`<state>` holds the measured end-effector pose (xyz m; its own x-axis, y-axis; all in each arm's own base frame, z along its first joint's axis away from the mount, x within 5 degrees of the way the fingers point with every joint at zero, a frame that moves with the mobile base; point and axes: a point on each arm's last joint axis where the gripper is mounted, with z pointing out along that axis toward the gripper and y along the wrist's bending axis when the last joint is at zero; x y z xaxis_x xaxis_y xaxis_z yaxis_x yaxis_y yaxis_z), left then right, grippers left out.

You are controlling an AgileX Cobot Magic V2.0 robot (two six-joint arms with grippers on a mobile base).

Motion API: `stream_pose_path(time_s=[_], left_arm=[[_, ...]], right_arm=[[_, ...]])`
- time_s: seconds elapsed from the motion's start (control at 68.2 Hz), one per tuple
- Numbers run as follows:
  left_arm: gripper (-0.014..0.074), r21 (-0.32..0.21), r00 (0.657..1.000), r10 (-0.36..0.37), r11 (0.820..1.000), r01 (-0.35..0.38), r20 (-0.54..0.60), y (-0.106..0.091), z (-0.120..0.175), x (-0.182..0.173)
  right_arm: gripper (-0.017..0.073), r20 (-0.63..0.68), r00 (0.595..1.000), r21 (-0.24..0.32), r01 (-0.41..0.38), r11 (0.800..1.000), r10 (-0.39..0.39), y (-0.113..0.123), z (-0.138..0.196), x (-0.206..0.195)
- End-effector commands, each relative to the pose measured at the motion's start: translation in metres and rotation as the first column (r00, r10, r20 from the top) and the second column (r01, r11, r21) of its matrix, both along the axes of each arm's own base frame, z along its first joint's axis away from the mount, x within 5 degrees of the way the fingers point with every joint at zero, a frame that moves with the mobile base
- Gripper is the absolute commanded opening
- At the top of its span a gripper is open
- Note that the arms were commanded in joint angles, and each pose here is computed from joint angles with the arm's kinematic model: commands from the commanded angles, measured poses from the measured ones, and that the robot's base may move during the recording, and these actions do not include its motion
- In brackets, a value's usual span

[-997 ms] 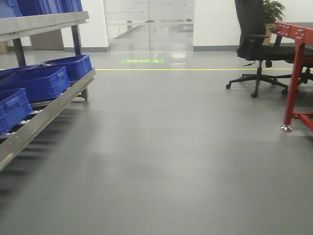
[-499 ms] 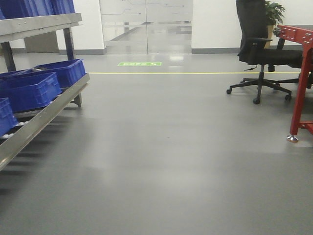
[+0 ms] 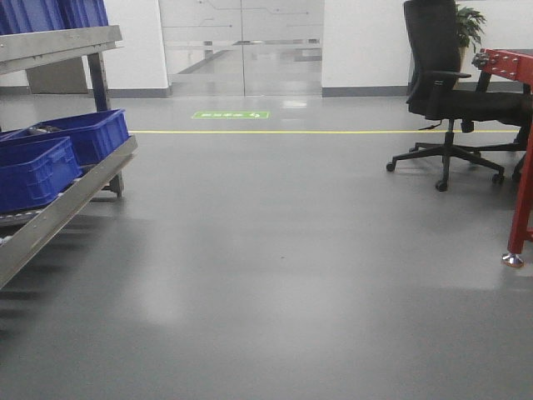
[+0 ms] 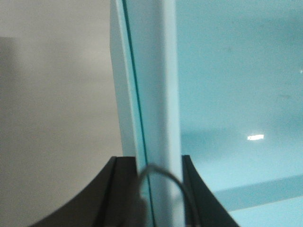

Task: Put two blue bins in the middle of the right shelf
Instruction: 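Drive the base forward across the floor carrying the light blue bin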

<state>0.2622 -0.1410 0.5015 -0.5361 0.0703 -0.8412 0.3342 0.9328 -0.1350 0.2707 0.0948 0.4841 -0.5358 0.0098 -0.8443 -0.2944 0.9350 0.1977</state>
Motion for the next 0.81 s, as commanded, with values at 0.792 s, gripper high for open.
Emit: stream_pose_path(time_s=[0.792], left_arm=[[-0.0111, -0.072, 0.993, -0.013, 0.997, 0.021, 0.117, 0.0028, 0.02, -0.0072]], right_arm=[[-0.0155, 0.083, 0.996, 0.013, 0.018, 1.0, -0.018, -0.0031, 0.0105, 0.0006]])
